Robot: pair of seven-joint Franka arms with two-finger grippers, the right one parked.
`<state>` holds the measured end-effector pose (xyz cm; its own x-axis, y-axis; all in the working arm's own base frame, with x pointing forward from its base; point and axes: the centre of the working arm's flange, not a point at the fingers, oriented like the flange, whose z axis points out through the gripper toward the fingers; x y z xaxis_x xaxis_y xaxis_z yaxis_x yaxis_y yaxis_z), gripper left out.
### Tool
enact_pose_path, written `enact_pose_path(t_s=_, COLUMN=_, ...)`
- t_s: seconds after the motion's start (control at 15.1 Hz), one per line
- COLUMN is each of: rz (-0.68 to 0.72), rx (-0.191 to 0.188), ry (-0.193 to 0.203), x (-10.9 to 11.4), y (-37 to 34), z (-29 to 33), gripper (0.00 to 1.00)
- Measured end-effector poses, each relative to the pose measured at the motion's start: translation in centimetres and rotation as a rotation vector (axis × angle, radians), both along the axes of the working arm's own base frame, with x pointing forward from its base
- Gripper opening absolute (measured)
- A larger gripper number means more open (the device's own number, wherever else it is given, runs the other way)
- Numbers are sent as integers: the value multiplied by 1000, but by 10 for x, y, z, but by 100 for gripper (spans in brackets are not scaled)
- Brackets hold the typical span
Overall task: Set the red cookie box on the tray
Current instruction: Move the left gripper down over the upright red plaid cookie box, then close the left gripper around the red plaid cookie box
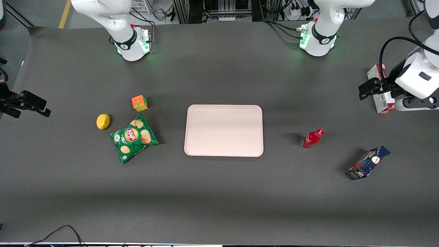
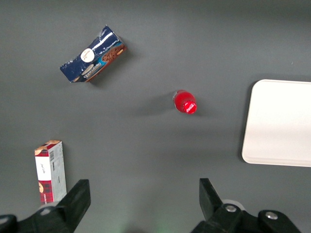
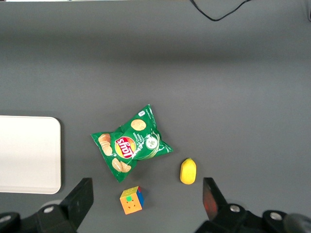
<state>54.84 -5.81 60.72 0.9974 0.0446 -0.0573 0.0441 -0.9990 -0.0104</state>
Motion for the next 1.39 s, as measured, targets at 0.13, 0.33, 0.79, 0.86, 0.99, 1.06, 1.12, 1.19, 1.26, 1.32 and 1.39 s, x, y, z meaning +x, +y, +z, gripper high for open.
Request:
enact_pose_path(t_s=0.13, rz=0, rx=1, ry=-17, x=2, y=0, z=2, gripper=100)
enact_pose_path(t_s=0.33, rz=1, rx=-1, ry=-43, x=5, y=1, z=4, gripper=100)
enact_pose_path(t_s=0.79, rz=26, rx=15, ry=-16, x=6, y=31, z=-9, gripper=100)
enact_pose_path(t_s=0.86, rz=29, rx=24, ry=2, x=6, y=49, z=-18, gripper=100)
enact_pose_path(t_s=0.99, rz=45, rx=38, ry=45, x=2, y=95, z=-39, gripper=100)
enact_pose_path(t_s=1.06, rz=53, rx=37, ry=59, x=-1, y=118, z=-51, gripper=100)
enact_pose_path(t_s=1.12, rz=52, rx=34, ry=69, x=-6, y=141, z=-65, gripper=100)
enact_pose_path(t_s=1.19, rz=46, rx=32, ry=72, x=-14, y=162, z=-80, gripper=100)
enact_pose_path(t_s=1.26, rz=43, rx=23, ry=70, x=-26, y=181, z=-96, gripper=100)
enact_pose_path(t_s=1.32, rz=48, rx=9, ry=72, x=-41, y=198, z=-112, gripper=100)
enact_pose_path(t_s=1.39, rz=61, rx=-9, ry=81, x=-60, y=212, z=-129, gripper=100)
